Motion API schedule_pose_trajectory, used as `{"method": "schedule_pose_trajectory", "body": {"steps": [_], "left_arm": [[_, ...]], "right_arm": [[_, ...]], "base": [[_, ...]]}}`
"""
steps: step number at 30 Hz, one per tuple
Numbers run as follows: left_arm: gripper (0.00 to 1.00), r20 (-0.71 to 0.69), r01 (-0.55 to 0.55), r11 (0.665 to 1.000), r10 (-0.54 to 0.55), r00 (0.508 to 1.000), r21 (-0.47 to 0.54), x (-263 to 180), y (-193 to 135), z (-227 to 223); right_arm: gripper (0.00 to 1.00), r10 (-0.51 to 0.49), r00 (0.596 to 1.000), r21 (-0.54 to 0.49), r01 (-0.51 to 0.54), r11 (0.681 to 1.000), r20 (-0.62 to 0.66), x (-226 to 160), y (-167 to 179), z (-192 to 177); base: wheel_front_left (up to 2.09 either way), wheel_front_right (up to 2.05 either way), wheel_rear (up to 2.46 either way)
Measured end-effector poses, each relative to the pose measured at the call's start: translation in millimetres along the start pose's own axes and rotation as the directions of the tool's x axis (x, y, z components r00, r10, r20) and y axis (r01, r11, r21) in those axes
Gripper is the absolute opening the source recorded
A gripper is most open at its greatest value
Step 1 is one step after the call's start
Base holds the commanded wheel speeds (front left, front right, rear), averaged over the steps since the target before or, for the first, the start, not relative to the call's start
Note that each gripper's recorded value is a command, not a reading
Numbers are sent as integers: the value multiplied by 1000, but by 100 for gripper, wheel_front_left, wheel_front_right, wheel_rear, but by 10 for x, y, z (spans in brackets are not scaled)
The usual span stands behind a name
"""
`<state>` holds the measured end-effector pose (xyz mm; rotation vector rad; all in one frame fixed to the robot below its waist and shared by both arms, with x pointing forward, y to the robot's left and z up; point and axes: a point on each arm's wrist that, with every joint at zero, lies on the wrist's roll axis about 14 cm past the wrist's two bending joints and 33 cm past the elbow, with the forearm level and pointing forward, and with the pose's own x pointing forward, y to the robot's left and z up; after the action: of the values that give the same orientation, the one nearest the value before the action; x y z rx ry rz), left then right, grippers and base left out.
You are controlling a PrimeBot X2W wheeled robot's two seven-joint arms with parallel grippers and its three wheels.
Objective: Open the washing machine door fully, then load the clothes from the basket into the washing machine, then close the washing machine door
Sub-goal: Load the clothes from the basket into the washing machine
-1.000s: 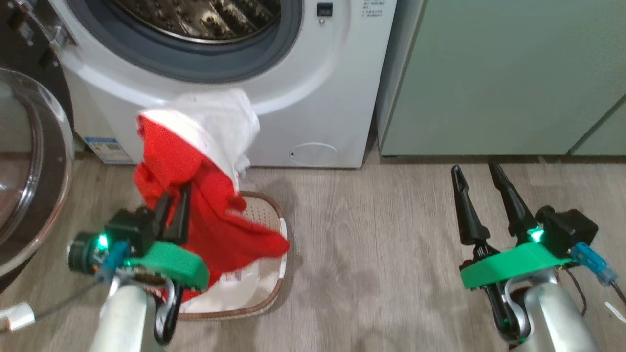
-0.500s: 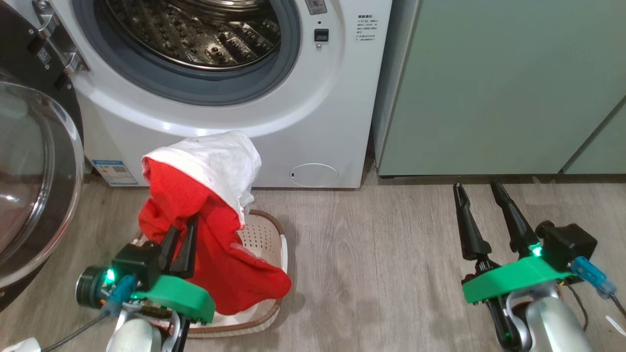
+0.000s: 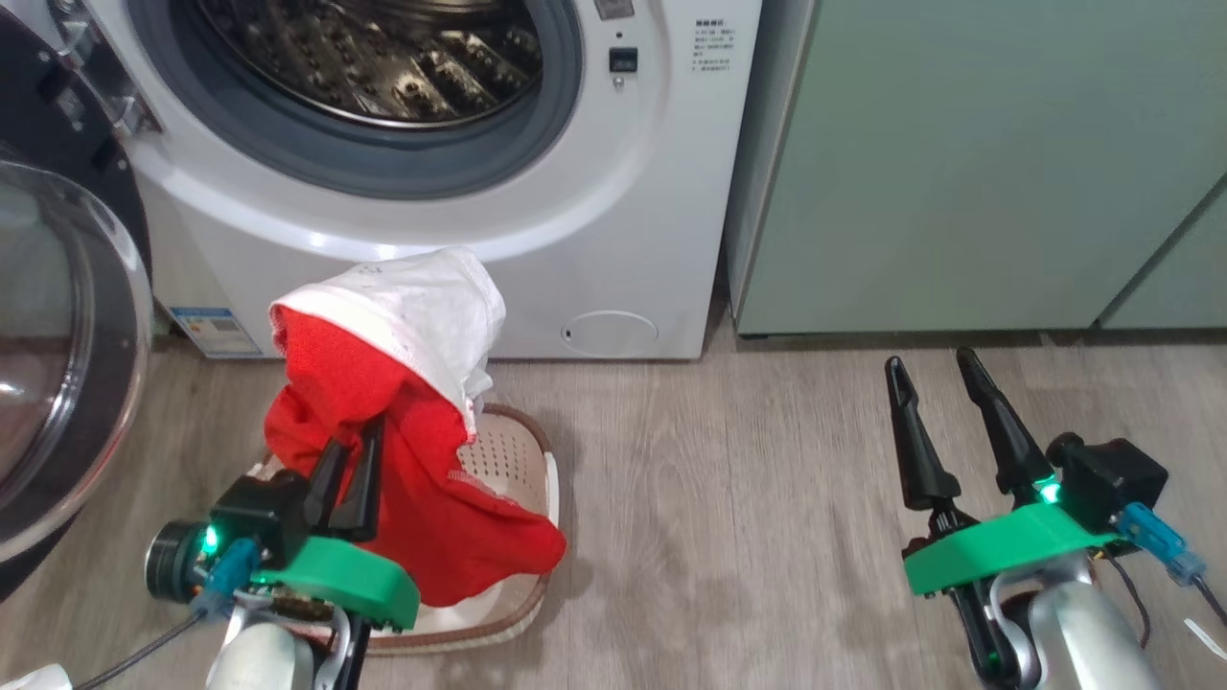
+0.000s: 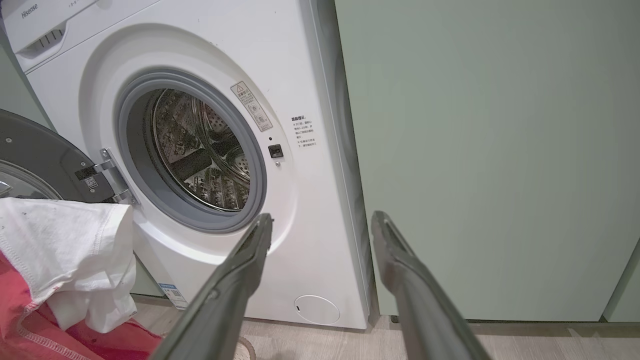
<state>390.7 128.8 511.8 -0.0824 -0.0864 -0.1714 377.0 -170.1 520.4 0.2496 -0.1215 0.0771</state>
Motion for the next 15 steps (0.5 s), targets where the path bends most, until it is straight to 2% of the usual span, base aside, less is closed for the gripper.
{"method": "schedule_pose_trajectory", "body": {"steps": [6, 15], "left_arm": [[0, -34, 2, 1000, -2, 999, -17, 104, 8, -144], [0, 10, -21, 998, 22, 1000, -66, 777, 184, -171]], "right_arm": [[100, -14, 999, 1, 14, 1000, -34, 51, -56, -126], [100, -26, 997, -9, 25, 1000, -74, 333, -151, -333]], "base": [[0, 0, 0], [0, 0, 0]]}}
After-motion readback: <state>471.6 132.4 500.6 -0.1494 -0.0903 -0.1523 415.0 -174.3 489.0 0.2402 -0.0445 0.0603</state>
